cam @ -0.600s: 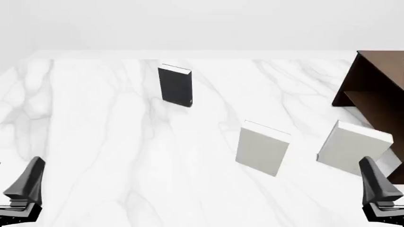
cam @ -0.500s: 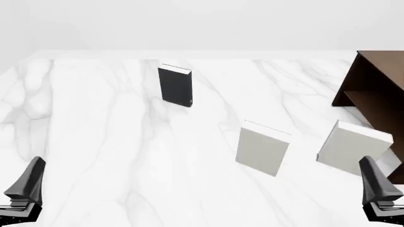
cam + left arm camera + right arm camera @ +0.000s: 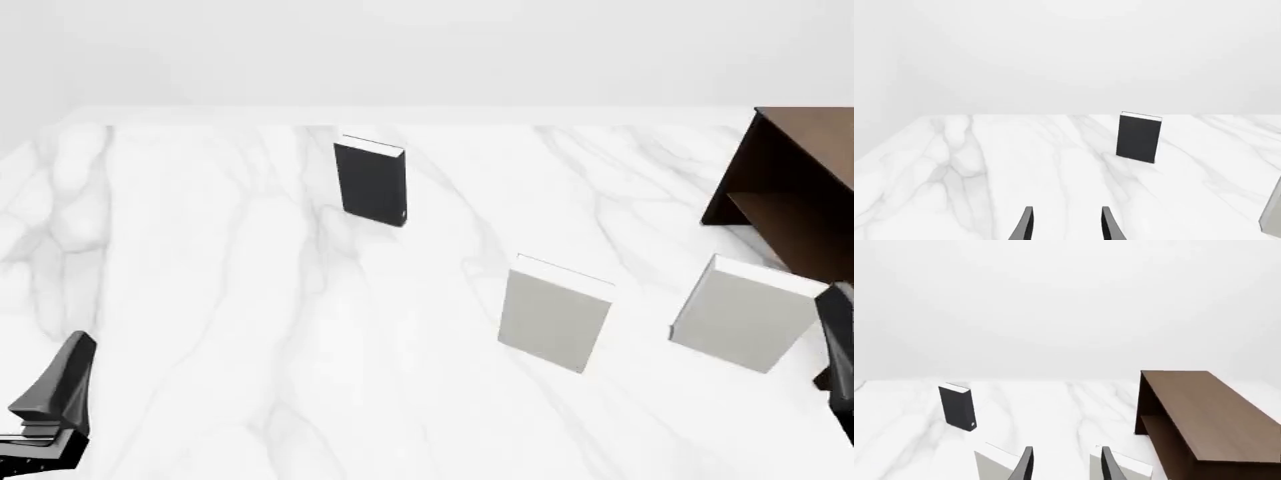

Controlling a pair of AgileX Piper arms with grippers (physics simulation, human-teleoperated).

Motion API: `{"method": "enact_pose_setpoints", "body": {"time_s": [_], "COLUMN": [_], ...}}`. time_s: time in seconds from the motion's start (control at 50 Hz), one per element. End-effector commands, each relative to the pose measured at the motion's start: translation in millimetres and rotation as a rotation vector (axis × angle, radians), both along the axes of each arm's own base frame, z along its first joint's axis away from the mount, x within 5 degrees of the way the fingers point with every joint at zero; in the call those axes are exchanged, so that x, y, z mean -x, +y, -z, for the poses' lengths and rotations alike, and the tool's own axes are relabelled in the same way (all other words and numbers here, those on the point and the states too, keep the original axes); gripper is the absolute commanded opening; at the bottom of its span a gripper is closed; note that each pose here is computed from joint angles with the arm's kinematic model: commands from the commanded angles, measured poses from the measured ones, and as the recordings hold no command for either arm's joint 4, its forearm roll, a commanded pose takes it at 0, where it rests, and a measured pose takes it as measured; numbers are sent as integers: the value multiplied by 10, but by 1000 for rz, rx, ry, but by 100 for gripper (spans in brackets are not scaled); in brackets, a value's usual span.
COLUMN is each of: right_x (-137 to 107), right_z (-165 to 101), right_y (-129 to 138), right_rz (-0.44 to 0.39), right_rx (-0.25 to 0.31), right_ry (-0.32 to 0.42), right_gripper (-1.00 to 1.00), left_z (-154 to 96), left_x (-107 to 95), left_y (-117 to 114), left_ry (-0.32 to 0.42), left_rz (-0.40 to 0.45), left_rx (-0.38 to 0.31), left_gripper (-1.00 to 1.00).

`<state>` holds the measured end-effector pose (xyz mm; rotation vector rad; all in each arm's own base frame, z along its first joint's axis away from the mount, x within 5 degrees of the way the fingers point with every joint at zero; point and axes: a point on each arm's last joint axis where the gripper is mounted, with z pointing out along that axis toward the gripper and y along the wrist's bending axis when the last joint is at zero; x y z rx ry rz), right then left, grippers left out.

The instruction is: Pick up the book on the left and place it on top of the shelf.

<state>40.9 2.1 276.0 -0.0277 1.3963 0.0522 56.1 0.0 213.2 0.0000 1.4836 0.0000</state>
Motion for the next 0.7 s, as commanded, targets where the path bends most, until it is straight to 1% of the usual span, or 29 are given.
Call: {"method": "enact_pose_setpoints", "body": {"time_s": [0.02,0.04,0.06,0.08,0.12,0.14,0.18,0.2,0.22,0.24,0.28,0.3,0.36,0.4,0.42,0.44,0.46,0.48,0.5,0.52,0.58,0.6,0.66,0.7], "right_x": [81,63,52,37,36,17,14,-22,-38,-32,-60,-88,-119,-174,-208,-217,-251,-252,-286,-272,-367,-367,-466,-491], "right_z": [-538,-572,-606,-653,-690,-734,-800,-832,-860,-898,-944,-1023,-1083,-1180,-1223,-1261,-1276,-1276,-1297,-1338,-1419,-1420,-1444,-1460], "right_y": [25,31,35,39,40,46,52,68,76,74,84,98,112,133,153,161,180,180,196,186,224,224,274,279], "right_rz": [-81,-91,-96,-98,-99,-104,-117,-136,-146,-147,-154,-170,-182,-191,-207,-215,-228,-228,-235,-227,-238,-238,-258,-255], "right_rx": [37,44,38,55,65,80,81,103,108,97,99,109,119,135,154,153,161,161,180,173,193,193,220,220], "right_ry": [-22,-16,-11,-6,-8,0,4,19,25,25,39,54,66,81,92,95,111,111,121,111,135,135,161,164], "right_gripper": [100,100,100,100,100,100,100,100,100,100,100,100,100,100,100,100,100,100,100,100,100,100,100,100], "left_z": [0,0,0,0,0,0,0,0,0,0,0,0,0,0,0,0,0,0,0,0,0,0,0,0], "left_x": [0,0,0,0,0,0,0,0,0,0,0,0,0,0,0,0,0,0,0,0,0,0,0,0], "left_y": [0,0,0,0,0,0,0,0,0,0,0,0,0,0,0,0,0,0,0,0,0,0,0,0], "left_ry": [0,0,0,0,0,0,0,0,0,0,0,0,0,0,0,0,0,0,0,0,0,0,0,0], "left_rz": [0,0,0,0,0,0,0,0,0,0,0,0,0,0,0,0,0,0,0,0,0,0,0,0], "left_rx": [0,0,0,0,0,0,0,0,0,0,0,0,0,0,0,0,0,0,0,0,0,0,0,0], "left_gripper": [100,100,100,100,100,100,100,100,100,100,100,100,100,100,100,100,100,100,100,100,100,100,100,100]}}
